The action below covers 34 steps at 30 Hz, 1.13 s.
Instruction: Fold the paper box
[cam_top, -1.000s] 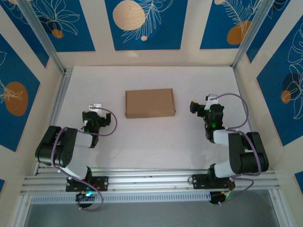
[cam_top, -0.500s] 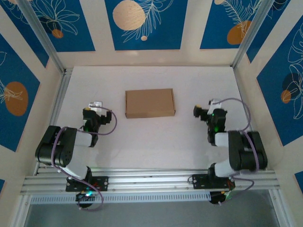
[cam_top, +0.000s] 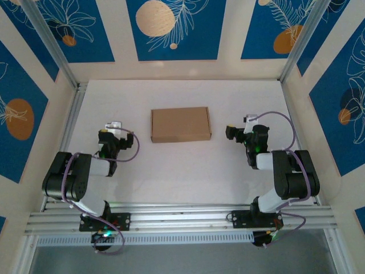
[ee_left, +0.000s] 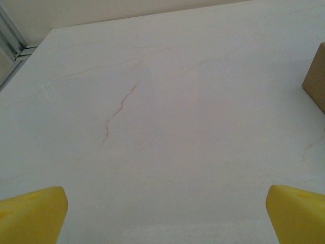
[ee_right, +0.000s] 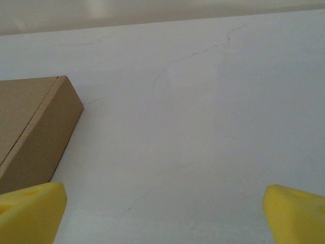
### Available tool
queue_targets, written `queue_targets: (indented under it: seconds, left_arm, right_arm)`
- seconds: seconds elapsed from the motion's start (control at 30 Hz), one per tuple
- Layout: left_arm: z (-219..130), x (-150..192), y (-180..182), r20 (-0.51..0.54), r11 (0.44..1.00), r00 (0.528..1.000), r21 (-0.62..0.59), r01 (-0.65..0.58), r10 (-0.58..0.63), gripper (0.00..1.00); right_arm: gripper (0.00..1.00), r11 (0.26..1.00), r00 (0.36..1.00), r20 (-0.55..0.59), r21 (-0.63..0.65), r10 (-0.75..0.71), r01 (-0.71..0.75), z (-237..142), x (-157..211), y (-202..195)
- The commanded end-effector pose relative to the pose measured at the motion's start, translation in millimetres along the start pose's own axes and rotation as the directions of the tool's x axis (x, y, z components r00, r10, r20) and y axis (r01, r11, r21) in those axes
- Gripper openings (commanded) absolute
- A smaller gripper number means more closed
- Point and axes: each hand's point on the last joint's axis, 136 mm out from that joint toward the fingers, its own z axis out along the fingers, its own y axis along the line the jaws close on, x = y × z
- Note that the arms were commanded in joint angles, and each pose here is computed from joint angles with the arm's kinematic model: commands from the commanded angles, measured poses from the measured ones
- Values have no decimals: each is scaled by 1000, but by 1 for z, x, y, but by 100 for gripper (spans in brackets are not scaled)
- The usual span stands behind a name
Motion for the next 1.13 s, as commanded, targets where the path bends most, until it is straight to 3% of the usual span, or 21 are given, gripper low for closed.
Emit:
queue_targets:
  seconds: [0.0, 1.1]
  left_arm:
    - [0, -11, 5, 41, 1000, 999, -10, 27, -26, 100]
    - [1, -11, 3, 37, 1000, 999, 1, 21, -21, 100]
  right_arm:
    - [99, 1000, 1000, 11, -9, -27, 28, -2, -2, 3]
    - [99, 999, 1000, 3, -35, -10, 11, -2, -2, 3]
